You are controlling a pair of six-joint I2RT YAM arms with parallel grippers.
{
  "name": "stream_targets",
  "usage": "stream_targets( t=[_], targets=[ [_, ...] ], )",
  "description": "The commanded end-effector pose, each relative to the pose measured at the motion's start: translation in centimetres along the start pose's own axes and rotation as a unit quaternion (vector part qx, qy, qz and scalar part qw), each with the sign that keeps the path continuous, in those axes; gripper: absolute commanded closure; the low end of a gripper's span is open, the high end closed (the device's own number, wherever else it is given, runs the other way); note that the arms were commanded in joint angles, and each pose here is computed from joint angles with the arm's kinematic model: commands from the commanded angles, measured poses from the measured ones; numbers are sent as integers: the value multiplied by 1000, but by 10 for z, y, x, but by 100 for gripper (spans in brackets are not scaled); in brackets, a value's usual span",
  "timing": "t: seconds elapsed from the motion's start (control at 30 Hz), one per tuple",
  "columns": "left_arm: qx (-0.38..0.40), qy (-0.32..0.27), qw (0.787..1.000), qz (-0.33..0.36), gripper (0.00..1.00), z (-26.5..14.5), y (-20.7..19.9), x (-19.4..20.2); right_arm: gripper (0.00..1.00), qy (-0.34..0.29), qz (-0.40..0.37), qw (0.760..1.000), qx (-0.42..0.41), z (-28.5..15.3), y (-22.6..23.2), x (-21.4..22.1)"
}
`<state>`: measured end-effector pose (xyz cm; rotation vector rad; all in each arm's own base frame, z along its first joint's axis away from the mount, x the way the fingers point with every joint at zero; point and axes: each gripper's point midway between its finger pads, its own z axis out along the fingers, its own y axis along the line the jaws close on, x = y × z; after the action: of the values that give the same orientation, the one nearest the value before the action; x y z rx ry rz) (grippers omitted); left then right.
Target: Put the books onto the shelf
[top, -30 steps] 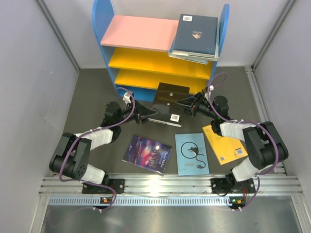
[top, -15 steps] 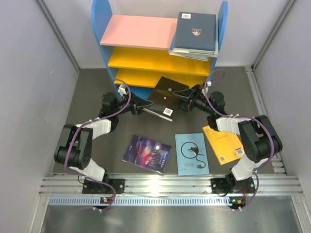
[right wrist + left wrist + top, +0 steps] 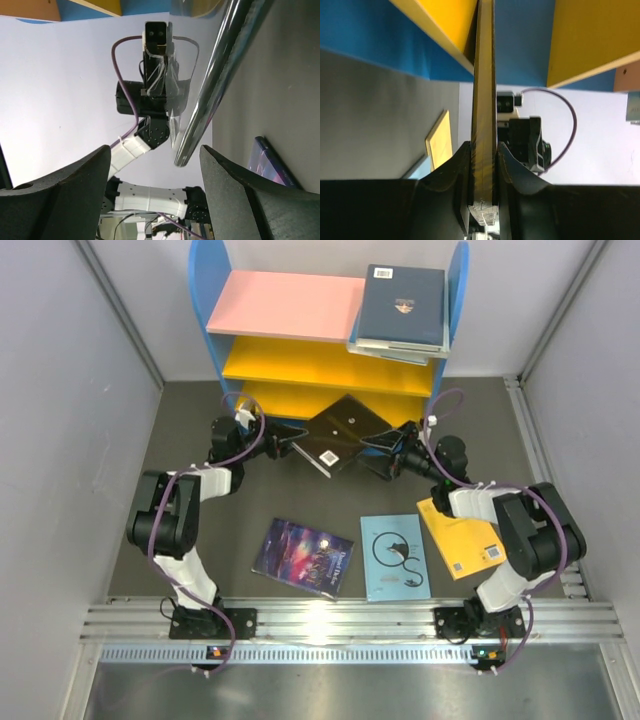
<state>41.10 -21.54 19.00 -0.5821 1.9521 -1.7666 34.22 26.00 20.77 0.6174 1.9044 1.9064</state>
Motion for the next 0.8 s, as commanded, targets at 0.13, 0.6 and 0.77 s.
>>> stream_targets(
  t=[0.13, 0.6, 0.77],
  targets=[
    [33, -109, 993, 21, 100, -8, -24, -46, 29, 9, -64, 995, -72, 6, 57, -5],
    [6, -253, 967, -20, 100, -5, -15, -118, 29, 20, -53, 997, -52, -1, 38, 7],
    [-18, -282, 959, -30, 100, -1, -2, -140, 29, 26, -49, 998, -43, -6, 29, 11]
  ],
)
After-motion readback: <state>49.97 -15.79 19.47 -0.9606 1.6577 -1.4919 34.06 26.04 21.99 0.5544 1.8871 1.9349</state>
